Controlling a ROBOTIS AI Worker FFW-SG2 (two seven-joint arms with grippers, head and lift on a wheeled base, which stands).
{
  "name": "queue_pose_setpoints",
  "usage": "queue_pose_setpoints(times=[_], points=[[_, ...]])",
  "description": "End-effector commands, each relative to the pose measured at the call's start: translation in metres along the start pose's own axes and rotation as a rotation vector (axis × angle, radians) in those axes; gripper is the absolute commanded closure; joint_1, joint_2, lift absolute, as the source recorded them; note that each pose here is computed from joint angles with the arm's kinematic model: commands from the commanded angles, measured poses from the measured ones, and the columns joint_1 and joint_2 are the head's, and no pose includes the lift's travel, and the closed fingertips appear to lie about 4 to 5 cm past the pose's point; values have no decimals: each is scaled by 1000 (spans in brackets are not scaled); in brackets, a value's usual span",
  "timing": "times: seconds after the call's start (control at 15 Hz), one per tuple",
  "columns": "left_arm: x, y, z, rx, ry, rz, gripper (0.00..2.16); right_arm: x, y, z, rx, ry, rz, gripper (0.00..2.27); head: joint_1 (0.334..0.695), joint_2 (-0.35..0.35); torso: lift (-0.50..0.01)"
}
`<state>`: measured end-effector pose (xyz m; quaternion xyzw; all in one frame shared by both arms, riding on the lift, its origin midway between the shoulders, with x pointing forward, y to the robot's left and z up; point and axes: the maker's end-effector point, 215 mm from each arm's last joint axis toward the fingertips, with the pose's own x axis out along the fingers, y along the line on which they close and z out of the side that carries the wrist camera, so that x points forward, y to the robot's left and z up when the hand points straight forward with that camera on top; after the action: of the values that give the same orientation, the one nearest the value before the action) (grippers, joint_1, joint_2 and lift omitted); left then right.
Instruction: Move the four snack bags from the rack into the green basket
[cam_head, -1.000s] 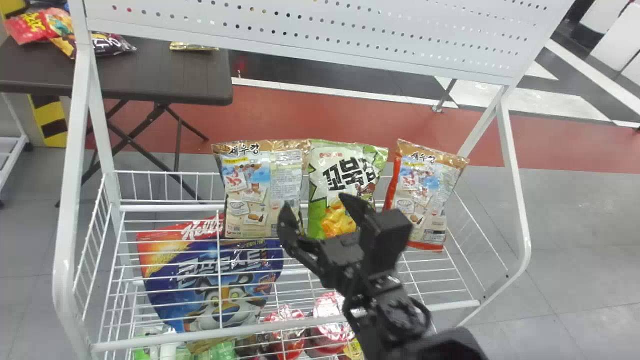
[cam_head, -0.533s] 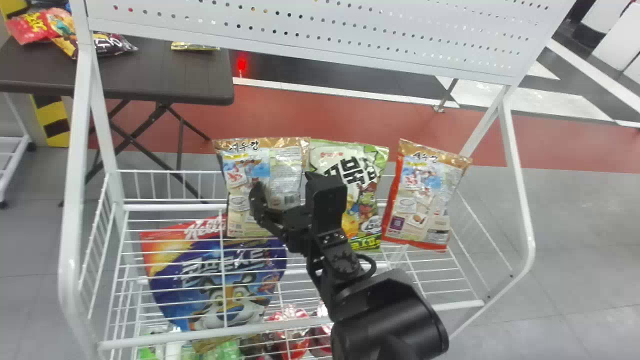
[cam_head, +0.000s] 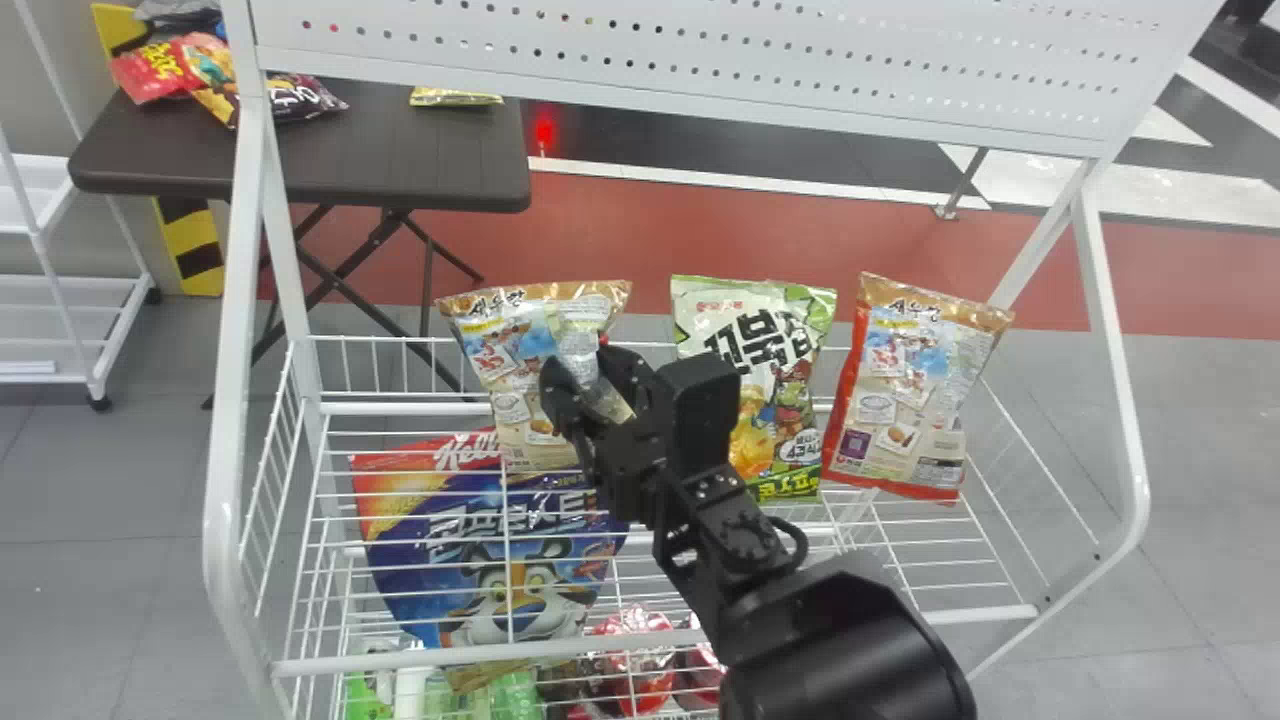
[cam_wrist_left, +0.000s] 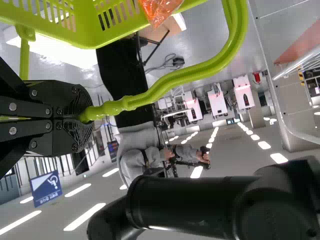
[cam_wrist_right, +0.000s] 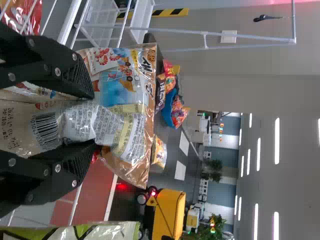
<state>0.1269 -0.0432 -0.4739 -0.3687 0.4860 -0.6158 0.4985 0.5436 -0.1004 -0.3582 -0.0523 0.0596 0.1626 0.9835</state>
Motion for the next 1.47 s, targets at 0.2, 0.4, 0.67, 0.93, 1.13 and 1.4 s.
queue_pose_setpoints(times=[0.2,0.4,0.67,0.93,1.13,1.4], points=[[1,-1,0,4,2,-1,1585,-61,3,49,18,-92,1,2128,695,-253,0],[-7,2,5,4,-18,10,1585,-113,2,40,62,19,23,2128,695,-291,0],[-25,1,20,23,-54,36,1585,-203,6,-30,168,365,64,2128,695,-350,0],[-28,2,24,19,-58,42,1585,-284,27,-73,283,606,134,2128,695,-350,0],[-27,3,25,16,-57,46,1585,-303,40,-80,354,657,189,2128,695,-350,0],[-28,2,23,7,-59,45,1585,-348,59,-91,429,831,224,2128,695,-350,0]])
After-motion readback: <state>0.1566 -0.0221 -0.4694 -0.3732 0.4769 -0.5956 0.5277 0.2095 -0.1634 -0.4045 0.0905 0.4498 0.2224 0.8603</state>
